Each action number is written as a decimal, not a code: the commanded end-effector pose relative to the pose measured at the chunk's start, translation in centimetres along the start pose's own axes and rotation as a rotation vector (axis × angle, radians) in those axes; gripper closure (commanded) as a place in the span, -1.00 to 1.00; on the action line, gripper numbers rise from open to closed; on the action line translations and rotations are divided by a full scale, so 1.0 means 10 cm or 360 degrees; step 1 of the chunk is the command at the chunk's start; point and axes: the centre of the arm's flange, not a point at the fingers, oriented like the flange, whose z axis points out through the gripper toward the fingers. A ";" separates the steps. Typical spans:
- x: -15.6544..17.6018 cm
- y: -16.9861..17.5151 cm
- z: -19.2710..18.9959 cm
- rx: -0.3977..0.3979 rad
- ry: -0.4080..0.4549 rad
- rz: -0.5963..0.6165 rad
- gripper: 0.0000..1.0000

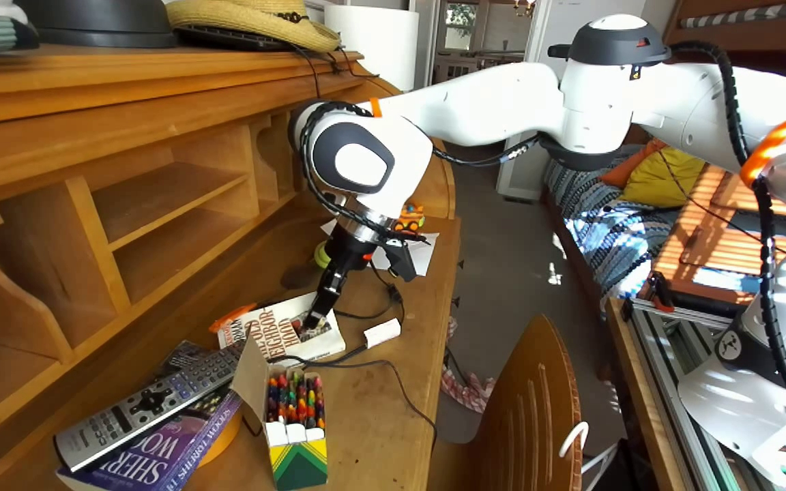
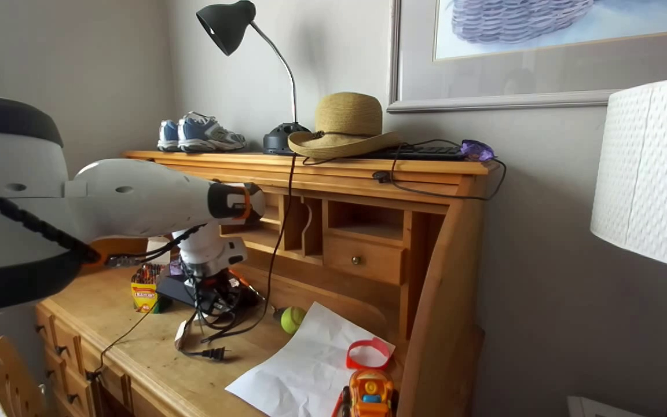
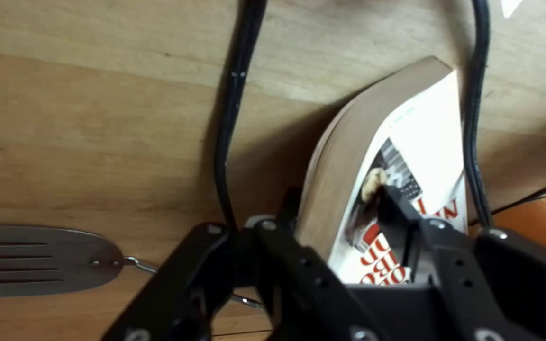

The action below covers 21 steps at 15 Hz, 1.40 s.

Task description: Put the cable on the top

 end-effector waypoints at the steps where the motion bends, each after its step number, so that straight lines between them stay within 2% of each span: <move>1: 0.22 0.39 -0.01 0.0054 -0.0019 -0.0071 0.72; 2: 0.21 0.35 -0.07 0.0048 -0.0035 -0.0061 0.87; 3: 0.21 0.32 -0.14 0.0046 -0.0036 -0.0062 0.94; 6: 0.16 0.21 -0.36 0.0025 -0.0099 -0.0018 0.88; 9: 0.02 0.13 -0.71 -0.0126 -0.0172 0.0007 0.88; 12: -0.12 0.16 -0.97 -0.0258 -0.0218 -0.0076 0.88; 14: -0.15 0.18 -1.15 -0.0289 -0.0227 -0.0153 0.88; 16: -0.20 0.15 -1.29 -0.0322 -0.0178 -0.0167 0.88; 19: -0.27 0.12 -1.33 -0.0361 -0.0107 -0.0048 0.88; 21: -0.32 0.11 -1.38 -0.0365 0.0022 0.0001 0.88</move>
